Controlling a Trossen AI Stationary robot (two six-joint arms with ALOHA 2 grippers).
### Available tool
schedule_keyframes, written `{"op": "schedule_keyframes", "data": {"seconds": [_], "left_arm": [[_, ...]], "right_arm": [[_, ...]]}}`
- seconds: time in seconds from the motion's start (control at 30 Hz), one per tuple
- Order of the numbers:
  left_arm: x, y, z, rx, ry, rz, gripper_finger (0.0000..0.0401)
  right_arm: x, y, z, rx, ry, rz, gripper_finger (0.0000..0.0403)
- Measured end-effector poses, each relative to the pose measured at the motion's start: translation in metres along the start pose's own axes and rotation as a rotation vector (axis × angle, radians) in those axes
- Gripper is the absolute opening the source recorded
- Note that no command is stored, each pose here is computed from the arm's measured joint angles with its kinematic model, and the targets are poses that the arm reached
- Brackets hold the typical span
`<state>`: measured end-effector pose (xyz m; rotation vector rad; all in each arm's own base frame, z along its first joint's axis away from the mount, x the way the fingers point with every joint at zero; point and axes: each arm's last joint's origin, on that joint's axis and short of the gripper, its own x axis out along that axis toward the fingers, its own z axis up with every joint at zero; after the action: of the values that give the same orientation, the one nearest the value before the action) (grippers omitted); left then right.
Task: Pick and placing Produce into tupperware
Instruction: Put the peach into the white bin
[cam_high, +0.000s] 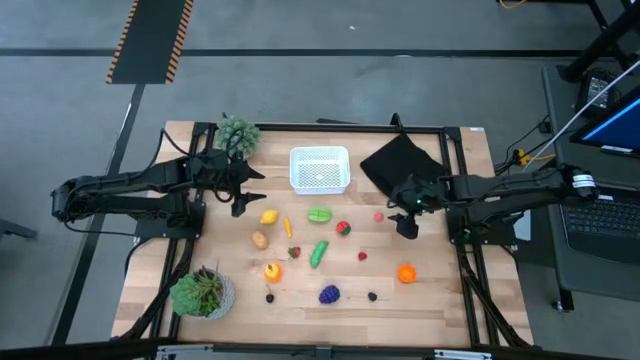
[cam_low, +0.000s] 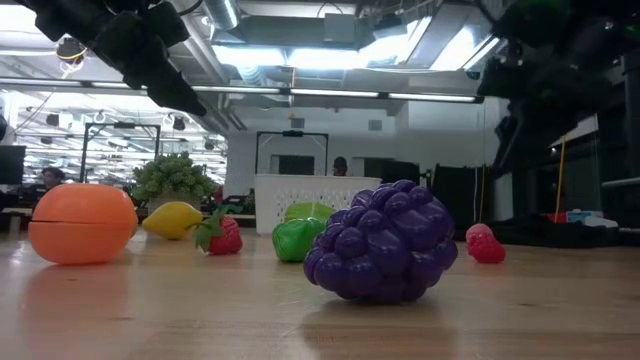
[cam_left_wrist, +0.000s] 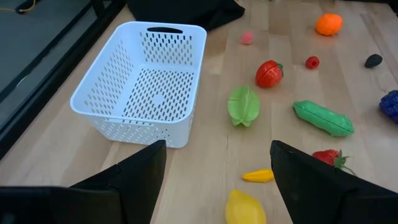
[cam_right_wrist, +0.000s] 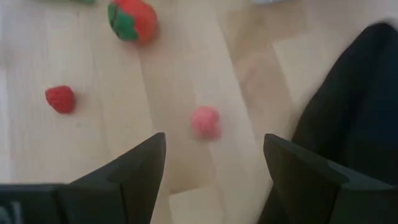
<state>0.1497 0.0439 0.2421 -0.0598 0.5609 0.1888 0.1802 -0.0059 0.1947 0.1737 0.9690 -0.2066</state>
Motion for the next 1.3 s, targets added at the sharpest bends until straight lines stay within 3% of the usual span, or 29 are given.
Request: {"op": "schedule_keyframes", "data": {"seconds": [0.33,0.77,1.3], "left_arm": [[0.002,0.000,-0.003,-0.001,0.023,-0.002,0.0279],[0.024,-0.001,-0.044,-0.032,0.060,-0.005,0.0279],[0.026,-0.001,-0.047,-0.031,0.046,-0.004,0.0279]], "right_arm": [[0.030,0.003,0.000,-0.006,0.112,-0.017,0.0273],[0.062,0.006,0.000,-0.032,0.158,-0.025,0.0273],[0.086,0.008,-0.001,-0.035,0.182,-0.032,0.0273]]}}
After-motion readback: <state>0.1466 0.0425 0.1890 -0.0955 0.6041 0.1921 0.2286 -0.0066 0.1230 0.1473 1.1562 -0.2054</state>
